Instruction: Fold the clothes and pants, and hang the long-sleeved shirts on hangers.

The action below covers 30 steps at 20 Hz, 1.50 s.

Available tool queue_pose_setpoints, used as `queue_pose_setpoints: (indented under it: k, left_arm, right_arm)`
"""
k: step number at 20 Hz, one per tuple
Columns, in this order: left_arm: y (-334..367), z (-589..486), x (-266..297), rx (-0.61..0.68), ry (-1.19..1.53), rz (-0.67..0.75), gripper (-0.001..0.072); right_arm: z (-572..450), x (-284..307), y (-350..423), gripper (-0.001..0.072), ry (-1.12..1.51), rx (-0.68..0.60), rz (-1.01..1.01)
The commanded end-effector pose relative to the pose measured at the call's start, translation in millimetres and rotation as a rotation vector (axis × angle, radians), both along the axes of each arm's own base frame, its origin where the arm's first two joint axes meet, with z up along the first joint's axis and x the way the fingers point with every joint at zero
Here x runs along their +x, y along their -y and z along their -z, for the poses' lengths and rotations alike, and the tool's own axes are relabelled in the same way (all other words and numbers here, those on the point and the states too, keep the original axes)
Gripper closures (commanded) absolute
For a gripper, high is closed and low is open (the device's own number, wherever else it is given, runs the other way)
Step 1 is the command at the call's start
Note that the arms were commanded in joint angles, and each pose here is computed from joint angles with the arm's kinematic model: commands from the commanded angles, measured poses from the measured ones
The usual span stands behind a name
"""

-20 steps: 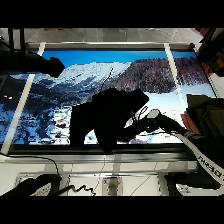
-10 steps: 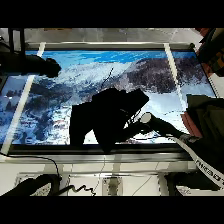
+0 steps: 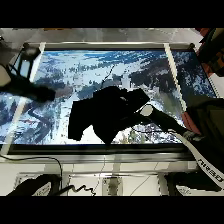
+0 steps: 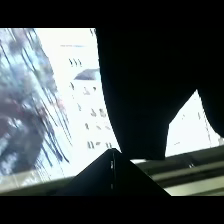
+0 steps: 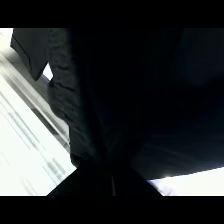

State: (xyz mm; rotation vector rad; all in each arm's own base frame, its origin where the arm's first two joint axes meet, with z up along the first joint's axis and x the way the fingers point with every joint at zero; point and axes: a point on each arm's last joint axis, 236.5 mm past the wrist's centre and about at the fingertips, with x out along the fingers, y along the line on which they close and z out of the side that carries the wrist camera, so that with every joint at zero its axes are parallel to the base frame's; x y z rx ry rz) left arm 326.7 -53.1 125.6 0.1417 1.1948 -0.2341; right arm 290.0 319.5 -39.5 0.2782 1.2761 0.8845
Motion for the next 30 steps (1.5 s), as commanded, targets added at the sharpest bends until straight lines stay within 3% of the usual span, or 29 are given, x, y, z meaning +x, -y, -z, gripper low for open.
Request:
queue_pose_setpoints:
  k: [1, 3, 4, 5, 6, 7, 10, 20, 22, 25, 27, 28, 30]
  left_arm:
    - [19.3, 50.8, -61.4, -0.132, -0.110, -0.071, 0.0695]
    - [42.5, 74.8, -88.7, -0.285, -0.135, -0.167, 0.0685]
    - [53.4, 88.1, -101.5, -0.357, -0.161, -0.215, 0.0568]
    - [61.7, 102.5, -113.1, -0.408, -0.193, -0.248, 0.0254]
    - [64.7, 116.8, -122.0, -0.429, -0.224, -0.277, -0.0001]
    - [63.2, 133.1, -130.6, -0.426, -0.263, -0.314, -0.0009]
    - [62.2, 165.5, -140.6, -0.424, -0.321, -0.367, -0.0003]
    - [73.8, 212.9, -85.6, -0.476, -0.247, -0.512, 0.0003]
    - [72.0, 221.8, -70.4, -0.475, -0.206, -0.543, 0.0172]
    - [66.6, 223.8, -52.0, -0.485, -0.139, -0.576, 0.0223]
    - [64.6, 221.6, -44.9, -0.490, -0.107, -0.581, 0.0375]
    - [63.4, 221.3, -43.4, -0.486, -0.098, -0.579, 0.0387]
    - [62.7, 220.4, -40.7, -0.489, -0.085, -0.581, 0.0510]
  right_arm:
    - [-5.7, 7.0, -1.0, 0.0691, 0.026, 0.003, 0.004]
    - [-5.8, 7.2, -1.0, 0.0691, 0.026, 0.003, 0.005]
    - [-5.8, 7.2, -1.0, 0.0692, 0.026, 0.003, 0.005]
    - [-5.8, 7.1, -1.0, 0.0691, 0.026, 0.003, 0.004]
    - [-5.8, 7.0, -1.0, 0.0691, 0.026, 0.003, 0.004]
    - [-5.8, 6.3, -1.0, 0.0691, 0.024, 0.003, 0.002]
    - [-5.9, 4.3, -1.2, 0.0691, 0.018, 0.004, -0.004]
    - [-7.0, 3.5, -1.4, 0.0692, 0.016, 0.006, -0.006]
    - [-10.4, 1.7, -1.6, 0.0691, 0.018, 0.010, -0.012]
    - [-20.5, 0.0, -2.0, 0.0691, 0.033, 0.022, -0.018]
    - [-26.8, 0.3, -2.0, 0.0691, 0.047, 0.029, -0.018]
    - [-29.6, 0.5, -2.1, 0.0691, 0.053, 0.032, -0.018]
    - [-32.4, 1.3, -3.0, 0.0691, 0.057, 0.036, -0.020]
